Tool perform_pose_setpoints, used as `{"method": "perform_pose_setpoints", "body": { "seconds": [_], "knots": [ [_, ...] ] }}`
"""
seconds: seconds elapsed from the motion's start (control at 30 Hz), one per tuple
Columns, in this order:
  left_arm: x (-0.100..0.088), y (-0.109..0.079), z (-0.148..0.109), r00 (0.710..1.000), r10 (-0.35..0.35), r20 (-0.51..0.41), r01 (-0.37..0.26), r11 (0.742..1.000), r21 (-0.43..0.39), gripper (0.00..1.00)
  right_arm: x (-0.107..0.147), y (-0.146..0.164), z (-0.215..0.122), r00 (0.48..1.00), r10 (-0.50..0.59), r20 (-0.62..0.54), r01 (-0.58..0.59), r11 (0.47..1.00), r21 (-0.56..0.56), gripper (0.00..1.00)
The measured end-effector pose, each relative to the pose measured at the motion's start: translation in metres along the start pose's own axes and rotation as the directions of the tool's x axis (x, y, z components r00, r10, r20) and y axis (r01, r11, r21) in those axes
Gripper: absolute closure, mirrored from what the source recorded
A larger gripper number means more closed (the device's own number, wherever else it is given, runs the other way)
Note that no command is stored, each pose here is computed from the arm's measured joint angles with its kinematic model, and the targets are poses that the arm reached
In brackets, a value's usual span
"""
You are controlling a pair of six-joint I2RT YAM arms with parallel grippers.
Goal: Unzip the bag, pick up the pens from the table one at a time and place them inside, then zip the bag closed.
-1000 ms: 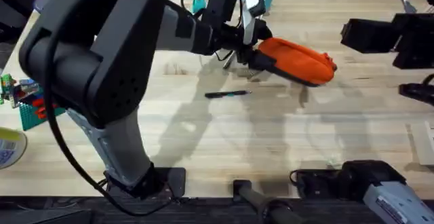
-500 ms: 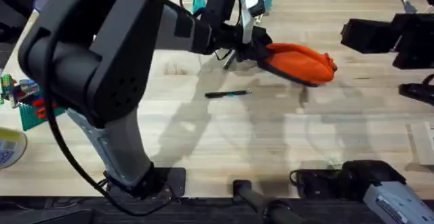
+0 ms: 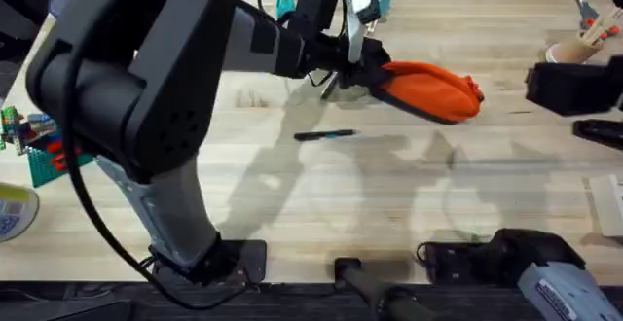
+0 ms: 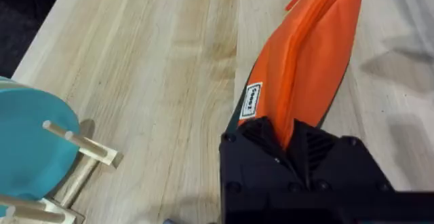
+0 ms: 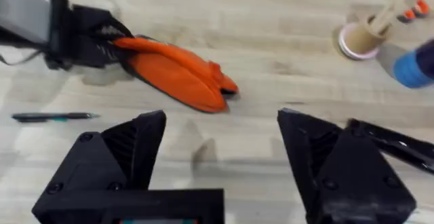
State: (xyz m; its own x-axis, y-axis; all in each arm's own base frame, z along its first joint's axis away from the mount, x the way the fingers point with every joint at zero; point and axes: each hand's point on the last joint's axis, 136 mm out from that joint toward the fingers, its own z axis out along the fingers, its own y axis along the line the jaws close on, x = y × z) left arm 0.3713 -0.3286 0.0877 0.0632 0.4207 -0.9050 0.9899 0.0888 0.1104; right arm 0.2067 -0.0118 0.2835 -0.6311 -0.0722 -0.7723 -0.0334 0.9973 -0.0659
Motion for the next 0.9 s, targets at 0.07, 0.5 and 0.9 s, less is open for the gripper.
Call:
{"method": "perform_pose_setpoints", "body": {
  "seconds": [0.07,0.5,0.9],
  "knots": [
    [0.0,0.0,0.0,1.0,0.0,0.0,0.0,1.0,0.0,0.96,0.002,-0.004,-0.005,1.0,-0.002,-0.013,0.002,1.0,0.017,0.007],
    [0.0,0.0,0.0,1.0,0.0,0.0,0.0,1.0,0.0,0.96,-0.009,-0.013,-0.035,0.999,0.029,0.028,-0.03,0.999,0.026,0.01],
    [0.0,0.0,0.0,1.0,0.0,0.0,0.0,1.0,0.0,0.959,-0.021,-0.01,-0.036,0.998,0.046,-0.051,-0.05,0.995,-0.09,0.01]
  ]
}}
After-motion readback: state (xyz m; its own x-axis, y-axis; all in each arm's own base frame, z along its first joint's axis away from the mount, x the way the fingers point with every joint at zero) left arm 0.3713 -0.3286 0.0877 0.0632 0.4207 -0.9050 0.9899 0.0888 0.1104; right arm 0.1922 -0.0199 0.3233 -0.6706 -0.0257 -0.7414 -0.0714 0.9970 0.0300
